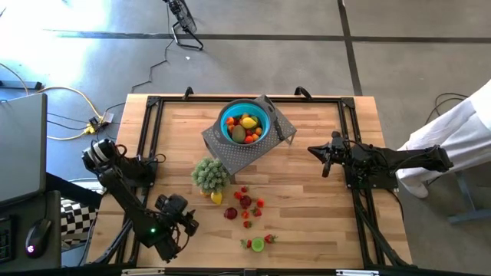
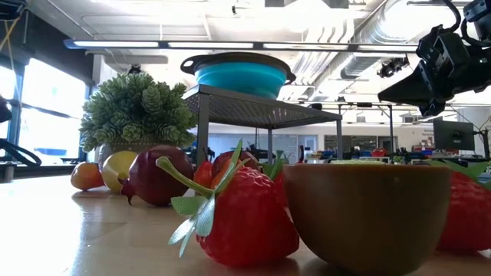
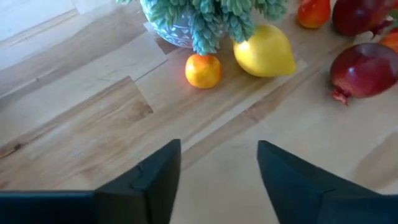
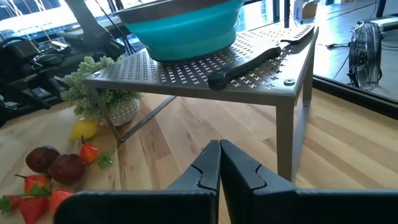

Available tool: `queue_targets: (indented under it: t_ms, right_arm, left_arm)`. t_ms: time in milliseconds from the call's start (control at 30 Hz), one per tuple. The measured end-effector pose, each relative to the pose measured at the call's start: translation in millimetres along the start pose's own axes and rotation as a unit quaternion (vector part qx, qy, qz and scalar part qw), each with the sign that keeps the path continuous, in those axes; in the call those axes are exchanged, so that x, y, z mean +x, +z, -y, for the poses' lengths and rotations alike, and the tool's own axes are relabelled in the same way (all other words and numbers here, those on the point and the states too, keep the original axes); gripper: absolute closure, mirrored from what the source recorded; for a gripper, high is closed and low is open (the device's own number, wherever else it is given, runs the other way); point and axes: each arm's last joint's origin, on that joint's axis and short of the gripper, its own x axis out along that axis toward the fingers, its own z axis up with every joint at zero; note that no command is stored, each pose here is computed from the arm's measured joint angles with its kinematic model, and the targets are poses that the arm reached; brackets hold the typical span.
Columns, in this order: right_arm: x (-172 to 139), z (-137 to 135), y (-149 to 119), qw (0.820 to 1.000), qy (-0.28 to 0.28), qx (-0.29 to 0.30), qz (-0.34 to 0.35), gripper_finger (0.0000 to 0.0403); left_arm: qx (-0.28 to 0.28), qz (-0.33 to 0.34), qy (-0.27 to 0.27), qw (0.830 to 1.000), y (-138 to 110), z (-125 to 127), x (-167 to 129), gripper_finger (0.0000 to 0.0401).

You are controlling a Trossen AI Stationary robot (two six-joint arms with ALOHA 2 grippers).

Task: Pick & Place Fruit
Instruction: Put the pear into the blue strainer bowl on the shelf

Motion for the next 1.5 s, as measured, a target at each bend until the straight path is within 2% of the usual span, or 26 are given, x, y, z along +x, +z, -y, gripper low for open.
queue_targets:
  t_ms: [167, 333, 433, 667, 967, 1100, 1300, 1500]
  right_arm:
    - [0.0, 0.1, -0.2, 1.0, 0.0, 0.0, -0.001, 0.04]
    - [0.0, 0.0, -0.2, 1.0, 0.0, 0.0, -0.001, 0.04]
    - [0.0, 0.1, -0.2, 1.0, 0.0, 0.0, -0.001, 0.04]
    - [0.0, -0.1, -0.2, 1.0, 0.002, 0.0, -0.002, 0.0401]
    - [0.0, -0.1, -0.2, 1.0, 0.003, 0.0, -0.002, 0.0401]
    - [0.0, -0.1, -0.2, 1.0, 0.003, 0.001, -0.002, 0.0401]
    - [0.0, -0.2, -0.1, 1.0, 0.003, 0.001, -0.001, 0.0401]
    - [0.0, -0.2, 0.0, 1.0, 0.004, 0.001, -0.001, 0.0401]
  left_arm:
    - [0.0, -0.002, -0.002, 1.0, -0.9, -0.1, -0.6, 0.0158]
    - [-0.027, -0.013, -0.025, 0.999, -2.8, 5.8, -0.3, 0.0153]
    - [-0.031, -0.006, -0.021, 0.999, 1.5, 7.9, 4.2, 0.0153]
    - [0.041, 0.005, 0.014, 0.999, 1.7, 12.5, 24.7, 0.0153]
    - [0.06, 0.019, 0.062, 0.996, 10.8, 7.6, 34.5, 0.0153]
    - [0.049, 0.02, 0.054, 0.997, 2.1, -1.4, 43.7, 0.0153]
    - [0.005, 0.039, -0.008, 0.999, -16.9, -16.2, 63.3, 0.0153]
    - [0.004, 0.061, -0.028, 0.998, -23.1, -28.2, 72.3, 0.0153]
